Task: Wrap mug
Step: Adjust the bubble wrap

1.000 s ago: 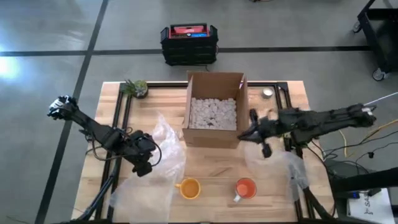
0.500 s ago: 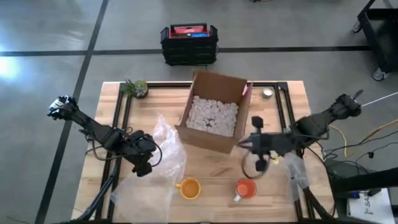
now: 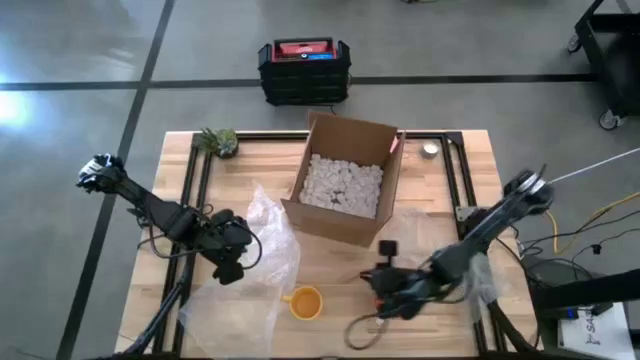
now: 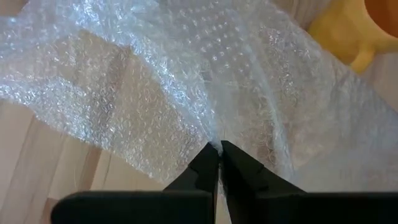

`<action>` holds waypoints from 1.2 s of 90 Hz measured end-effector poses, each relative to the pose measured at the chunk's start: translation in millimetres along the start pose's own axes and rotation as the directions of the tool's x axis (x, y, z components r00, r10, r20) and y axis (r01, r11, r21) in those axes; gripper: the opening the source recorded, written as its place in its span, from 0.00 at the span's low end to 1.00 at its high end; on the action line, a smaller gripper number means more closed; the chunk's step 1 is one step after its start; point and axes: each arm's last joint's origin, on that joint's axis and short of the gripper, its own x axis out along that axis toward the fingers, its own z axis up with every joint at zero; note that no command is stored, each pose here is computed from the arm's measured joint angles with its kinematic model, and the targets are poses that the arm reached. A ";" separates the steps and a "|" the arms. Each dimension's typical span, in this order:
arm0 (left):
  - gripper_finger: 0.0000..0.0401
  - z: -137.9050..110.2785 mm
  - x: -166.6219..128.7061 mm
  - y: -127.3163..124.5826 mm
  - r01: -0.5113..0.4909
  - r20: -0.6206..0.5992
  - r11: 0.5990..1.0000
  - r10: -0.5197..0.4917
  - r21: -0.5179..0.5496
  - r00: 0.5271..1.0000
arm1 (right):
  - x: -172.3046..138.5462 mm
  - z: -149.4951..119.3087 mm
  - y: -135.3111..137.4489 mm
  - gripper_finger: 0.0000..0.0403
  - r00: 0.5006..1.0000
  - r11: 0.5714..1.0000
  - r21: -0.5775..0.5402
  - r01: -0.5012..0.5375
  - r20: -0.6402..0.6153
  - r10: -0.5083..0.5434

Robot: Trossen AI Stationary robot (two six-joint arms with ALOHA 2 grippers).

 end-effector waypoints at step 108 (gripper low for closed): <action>0.00 18.3 -7.4 -17.5 0.191 0.134 0.979 -0.200 0.075 0.971 | 159.3 77.5 -30.5 0.02 0.971 0.988 -0.020 -0.154 0.184 0.155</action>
